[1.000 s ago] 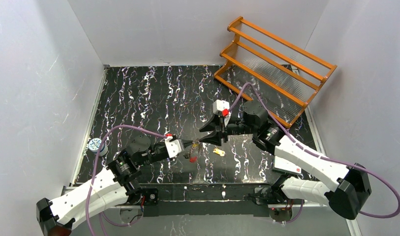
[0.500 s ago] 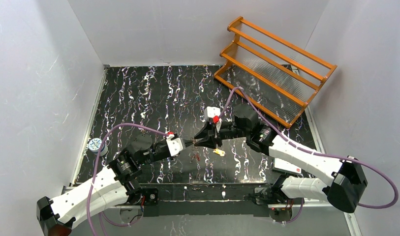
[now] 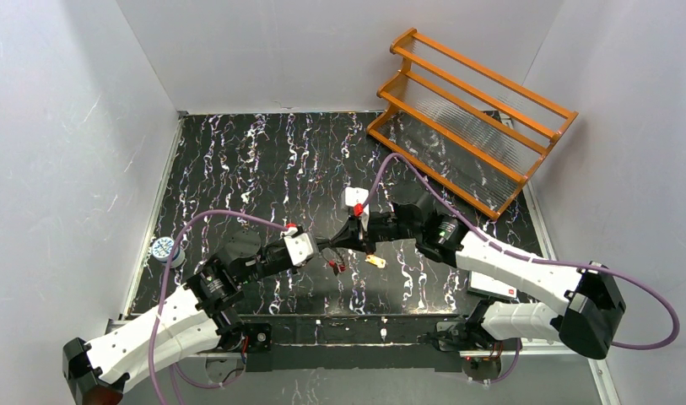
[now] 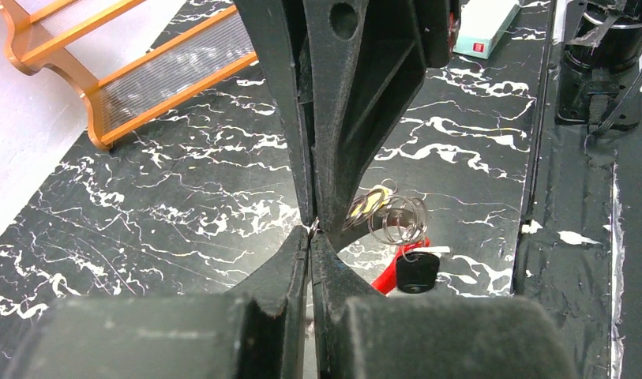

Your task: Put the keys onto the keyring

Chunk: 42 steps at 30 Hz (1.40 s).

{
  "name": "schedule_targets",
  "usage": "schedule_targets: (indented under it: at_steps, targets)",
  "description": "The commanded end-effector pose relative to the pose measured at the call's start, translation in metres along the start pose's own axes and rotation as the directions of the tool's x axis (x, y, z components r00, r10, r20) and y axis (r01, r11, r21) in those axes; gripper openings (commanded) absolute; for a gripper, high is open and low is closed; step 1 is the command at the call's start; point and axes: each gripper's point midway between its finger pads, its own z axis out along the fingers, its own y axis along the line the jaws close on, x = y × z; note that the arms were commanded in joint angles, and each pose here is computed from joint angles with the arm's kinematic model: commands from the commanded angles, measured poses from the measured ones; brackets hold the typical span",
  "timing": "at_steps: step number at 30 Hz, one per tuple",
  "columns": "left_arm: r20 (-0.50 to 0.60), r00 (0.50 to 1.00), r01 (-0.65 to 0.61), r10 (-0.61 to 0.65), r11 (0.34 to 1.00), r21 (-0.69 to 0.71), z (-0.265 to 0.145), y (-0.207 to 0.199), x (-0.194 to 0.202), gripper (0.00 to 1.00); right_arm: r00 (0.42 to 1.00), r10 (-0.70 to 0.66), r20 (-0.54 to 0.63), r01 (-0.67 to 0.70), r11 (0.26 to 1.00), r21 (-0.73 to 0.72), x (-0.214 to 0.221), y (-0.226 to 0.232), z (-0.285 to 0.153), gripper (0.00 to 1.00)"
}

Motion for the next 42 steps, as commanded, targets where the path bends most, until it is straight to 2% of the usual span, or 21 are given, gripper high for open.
schedule_targets:
  at_steps: [1, 3, 4, 9, 19, 31, 37, 40, 42]
  targets:
    - [0.094, 0.995, -0.011, 0.013, 1.0, -0.021, -0.005, 0.006, -0.032, 0.03, 0.992, -0.105, 0.064, 0.103, 0.994, 0.045, -0.025, -0.006, -0.007, 0.01]
    - [0.095, 0.995, -0.005, 0.009, 0.999, -0.034, -0.008, 0.008, -0.032, 0.19, 0.983, -0.148, 0.108, 0.143, 0.988, 0.053, -0.03, -0.003, -0.011, 0.01]
    - [0.098, 0.995, -0.002, 0.006, 0.999, -0.041, -0.009, 0.008, -0.032, 0.24, 0.977, -0.168, 0.128, 0.162, 0.985, 0.056, -0.032, -0.001, -0.013, 0.01]
    - [0.129, 0.992, 0.007, 0.001, 0.998, -0.063, -0.018, 0.009, -0.035, 0.33, 0.94, -0.272, 0.207, 0.265, 0.962, 0.059, -0.037, 0.01, -0.023, 0.01]
    - [0.242, 0.97, -0.001, -0.005, 1.0, 0.024, -0.019, -0.01, -0.049, 0.33, 0.883, -0.327, 0.337, 0.346, 0.938, 0.005, -0.056, 0.034, -0.032, 0.01]
    - [0.284, 0.959, -0.022, -0.001, 0.997, 0.078, -0.017, -0.019, -0.056, 0.31, 0.838, -0.321, 0.442, 0.367, 0.93, -0.02, -0.071, 0.049, -0.039, 0.01]
    - [0.342, 0.94, -0.008, -0.024, 0.996, 0.091, -0.015, -0.021, -0.065, 0.22, 0.836, -0.31, 0.453, 0.36, 0.933, -0.026, -0.072, 0.05, -0.039, 0.01]
    - [0.343, 0.939, -0.003, -0.034, 0.994, 0.106, -0.012, -0.023, -0.064, 0.15, 0.835, -0.309, 0.456, 0.358, 0.933, -0.023, -0.072, 0.05, -0.039, 0.01]
    - [0.344, 0.938, -0.002, -0.036, 0.994, 0.11, -0.011, -0.024, -0.065, 0.14, 0.837, -0.307, 0.453, 0.356, 0.934, -0.023, -0.071, 0.049, -0.039, 0.01]
